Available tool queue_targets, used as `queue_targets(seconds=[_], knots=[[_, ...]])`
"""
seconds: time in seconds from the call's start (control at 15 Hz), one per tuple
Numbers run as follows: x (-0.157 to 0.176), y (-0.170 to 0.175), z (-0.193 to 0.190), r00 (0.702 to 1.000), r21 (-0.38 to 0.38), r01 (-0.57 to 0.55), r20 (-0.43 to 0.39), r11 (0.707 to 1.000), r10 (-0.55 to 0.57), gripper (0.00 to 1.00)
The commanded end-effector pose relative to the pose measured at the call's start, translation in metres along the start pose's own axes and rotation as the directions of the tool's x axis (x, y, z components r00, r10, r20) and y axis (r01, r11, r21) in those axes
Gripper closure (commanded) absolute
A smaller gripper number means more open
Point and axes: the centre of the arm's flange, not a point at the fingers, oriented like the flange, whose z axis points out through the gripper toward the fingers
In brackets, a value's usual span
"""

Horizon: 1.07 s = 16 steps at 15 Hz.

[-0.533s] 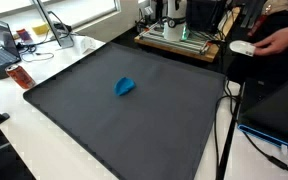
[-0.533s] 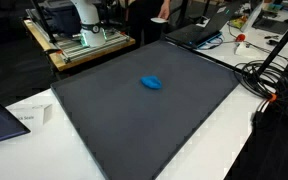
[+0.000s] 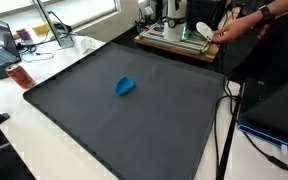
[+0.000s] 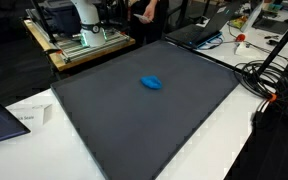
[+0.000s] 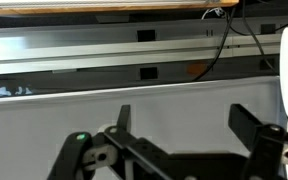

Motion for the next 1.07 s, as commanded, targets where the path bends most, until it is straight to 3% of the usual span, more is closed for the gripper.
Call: queue_targets(seconds=[0.0, 0.2, 0.4, 0.67, 1.0], knots=[[0.003, -0.003, -0.007, 0.998, -0.013, 0.054, -0.036, 0.998, -0.055, 0.00], [0.005, -0.005, -0.018, 0.983, -0.012, 0.149, -0.103, 0.989, -0.150, 0.00], [0.003, -0.003, -0.025, 0.947, -0.001, 0.262, -0.190, 0.965, -0.257, 0.00], [0.000, -0.001, -0.032, 0.885, 0.030, 0.407, -0.262, 0.913, -0.385, 0.00], [-0.005, 0.011, -0.032, 0.801, 0.075, 0.563, -0.295, 0.823, -0.521, 0.00]])
